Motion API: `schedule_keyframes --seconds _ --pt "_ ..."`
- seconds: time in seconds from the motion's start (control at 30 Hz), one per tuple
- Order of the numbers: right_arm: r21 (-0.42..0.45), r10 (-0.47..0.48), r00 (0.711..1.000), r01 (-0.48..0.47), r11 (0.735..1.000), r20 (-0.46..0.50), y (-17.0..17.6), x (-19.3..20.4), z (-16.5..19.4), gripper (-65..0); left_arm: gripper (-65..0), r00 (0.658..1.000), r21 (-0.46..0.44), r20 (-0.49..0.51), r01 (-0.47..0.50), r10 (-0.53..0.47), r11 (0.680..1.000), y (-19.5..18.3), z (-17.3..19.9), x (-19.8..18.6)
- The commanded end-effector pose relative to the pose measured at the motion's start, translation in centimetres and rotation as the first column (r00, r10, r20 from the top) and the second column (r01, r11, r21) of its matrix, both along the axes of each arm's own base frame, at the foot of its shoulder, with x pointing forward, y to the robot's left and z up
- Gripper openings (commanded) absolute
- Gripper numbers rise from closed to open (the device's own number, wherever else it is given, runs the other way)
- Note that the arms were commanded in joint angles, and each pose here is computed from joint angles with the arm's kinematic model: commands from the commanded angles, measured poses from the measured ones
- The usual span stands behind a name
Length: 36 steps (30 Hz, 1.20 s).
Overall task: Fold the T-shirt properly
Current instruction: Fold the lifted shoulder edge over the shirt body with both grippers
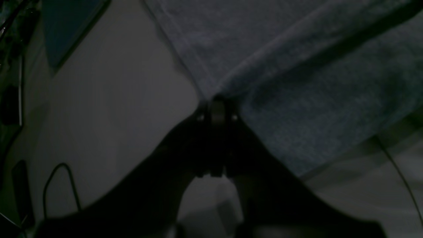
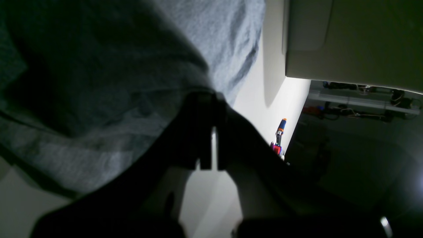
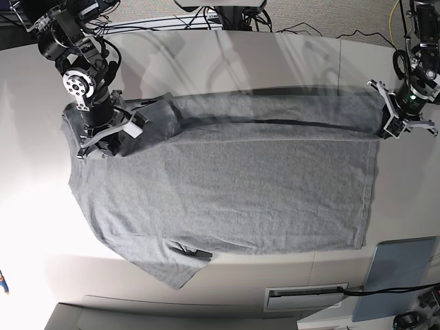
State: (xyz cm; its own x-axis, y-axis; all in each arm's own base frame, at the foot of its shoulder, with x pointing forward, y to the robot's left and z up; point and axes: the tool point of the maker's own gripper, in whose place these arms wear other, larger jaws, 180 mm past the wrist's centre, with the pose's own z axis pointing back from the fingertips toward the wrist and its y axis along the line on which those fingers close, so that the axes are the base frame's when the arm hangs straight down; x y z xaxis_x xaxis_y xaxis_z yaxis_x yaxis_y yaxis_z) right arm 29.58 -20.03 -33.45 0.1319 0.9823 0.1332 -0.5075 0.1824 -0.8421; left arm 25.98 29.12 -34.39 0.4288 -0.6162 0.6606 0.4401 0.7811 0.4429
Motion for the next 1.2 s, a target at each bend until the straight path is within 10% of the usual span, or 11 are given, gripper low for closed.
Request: schedule_keyframes --seconds 0.0,1.0,1.17 --pt "-0.009 0.002 0.999 -0.002 1.000 0.051 -0.3 0.8 1.4 -65.0 -65.0 0.999 0.013 0.040 0.008 -0.008 1.000 0.3 1.3 0.7" --pt "0.048 -0.053 0.996 0.050 0.998 0.069 -0.6 0.9 1.6 -64.6 -65.0 0.996 -0.031 0.089 0.005 -0.002 1.000 -0.1 2.6 2.1" --pt "0.051 -0.052 0.996 0.048 0.998 0.070 -0.6 0.9 1.7 -47.0 -54.6 0.995 -0.029 0.097 -0.007 0.010 1.000 0.1 2.7 2.2"
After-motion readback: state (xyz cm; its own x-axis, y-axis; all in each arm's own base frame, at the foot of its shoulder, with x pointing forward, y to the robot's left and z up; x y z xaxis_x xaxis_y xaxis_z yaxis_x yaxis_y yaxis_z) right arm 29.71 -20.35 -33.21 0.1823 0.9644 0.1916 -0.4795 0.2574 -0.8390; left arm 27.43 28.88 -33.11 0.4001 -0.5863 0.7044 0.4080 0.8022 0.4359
